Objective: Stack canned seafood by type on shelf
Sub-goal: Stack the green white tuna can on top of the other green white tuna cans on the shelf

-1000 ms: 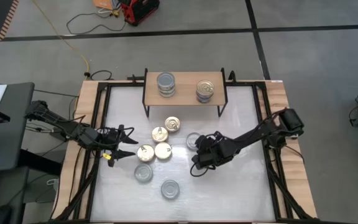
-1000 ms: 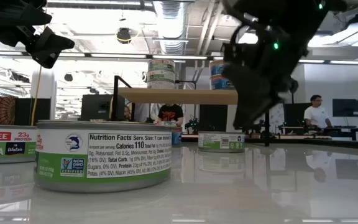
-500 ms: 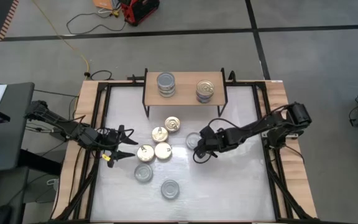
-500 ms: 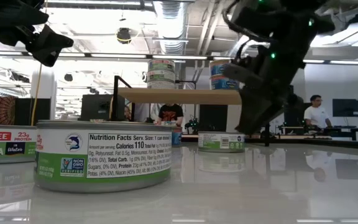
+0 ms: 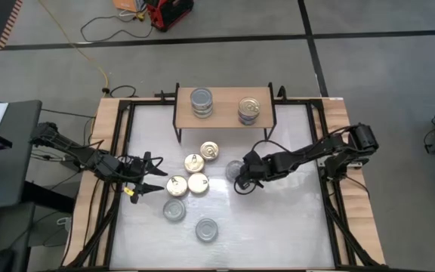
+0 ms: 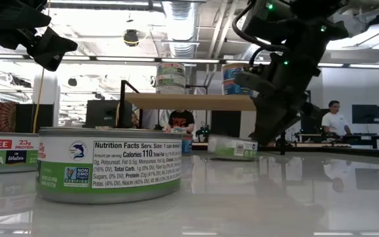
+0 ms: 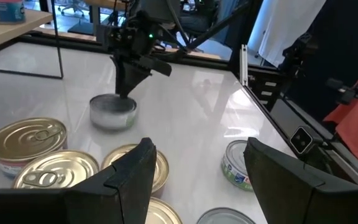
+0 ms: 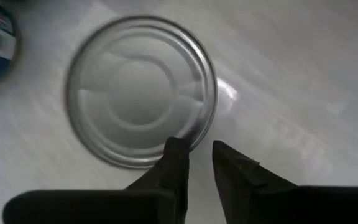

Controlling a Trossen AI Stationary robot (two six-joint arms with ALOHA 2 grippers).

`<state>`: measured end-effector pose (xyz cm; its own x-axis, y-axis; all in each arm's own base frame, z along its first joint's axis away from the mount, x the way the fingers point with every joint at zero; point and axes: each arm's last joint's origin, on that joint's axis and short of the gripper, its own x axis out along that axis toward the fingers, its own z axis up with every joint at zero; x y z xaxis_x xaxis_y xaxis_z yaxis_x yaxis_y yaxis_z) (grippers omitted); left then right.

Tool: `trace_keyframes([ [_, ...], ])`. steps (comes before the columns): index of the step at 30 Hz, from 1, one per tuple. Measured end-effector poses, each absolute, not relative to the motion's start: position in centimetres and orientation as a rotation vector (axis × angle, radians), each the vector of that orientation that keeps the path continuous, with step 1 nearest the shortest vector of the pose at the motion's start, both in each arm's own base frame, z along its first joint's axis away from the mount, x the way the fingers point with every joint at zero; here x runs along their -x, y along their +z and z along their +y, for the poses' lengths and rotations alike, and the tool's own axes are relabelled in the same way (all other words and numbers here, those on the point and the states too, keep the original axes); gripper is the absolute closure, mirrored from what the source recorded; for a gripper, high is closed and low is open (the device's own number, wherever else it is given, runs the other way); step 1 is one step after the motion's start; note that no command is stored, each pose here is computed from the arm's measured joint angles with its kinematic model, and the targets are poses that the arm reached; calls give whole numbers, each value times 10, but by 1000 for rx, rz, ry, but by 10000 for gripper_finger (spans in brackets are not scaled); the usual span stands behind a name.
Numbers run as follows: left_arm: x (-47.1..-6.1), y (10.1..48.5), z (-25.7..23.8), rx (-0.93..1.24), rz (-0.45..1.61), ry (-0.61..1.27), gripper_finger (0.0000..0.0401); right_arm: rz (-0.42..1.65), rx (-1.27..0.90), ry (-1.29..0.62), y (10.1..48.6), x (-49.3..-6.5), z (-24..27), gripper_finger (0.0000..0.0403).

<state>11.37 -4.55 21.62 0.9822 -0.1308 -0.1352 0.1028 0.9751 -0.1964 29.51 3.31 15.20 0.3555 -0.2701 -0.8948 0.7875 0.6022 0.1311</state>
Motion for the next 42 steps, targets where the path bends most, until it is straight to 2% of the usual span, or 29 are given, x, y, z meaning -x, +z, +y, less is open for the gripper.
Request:
trace_keyframes([
  [5, -114, 216, -45, 191, 153, -117, 168, 1098, -597, -786, 143, -282, 40, 310],
  [16, -114, 215, -45, 191, 160, -118, 168, 1089, -586, -768, 148, -280, 48, 310],
  [24, -113, 215, -47, 190, 166, -157, 168, 1057, -474, -624, 192, -275, 51, 310],
  [30, -113, 215, -47, 183, 166, -160, 168, 1007, -264, -413, 224, -276, 54, 306],
  [35, -113, 215, -47, 181, 166, -160, 168, 962, -116, -226, 253, -286, 54, 256],
  [42, -114, 216, -43, 121, 140, -26, 168, 959, 24, -134, 260, -293, 39, 117],
])
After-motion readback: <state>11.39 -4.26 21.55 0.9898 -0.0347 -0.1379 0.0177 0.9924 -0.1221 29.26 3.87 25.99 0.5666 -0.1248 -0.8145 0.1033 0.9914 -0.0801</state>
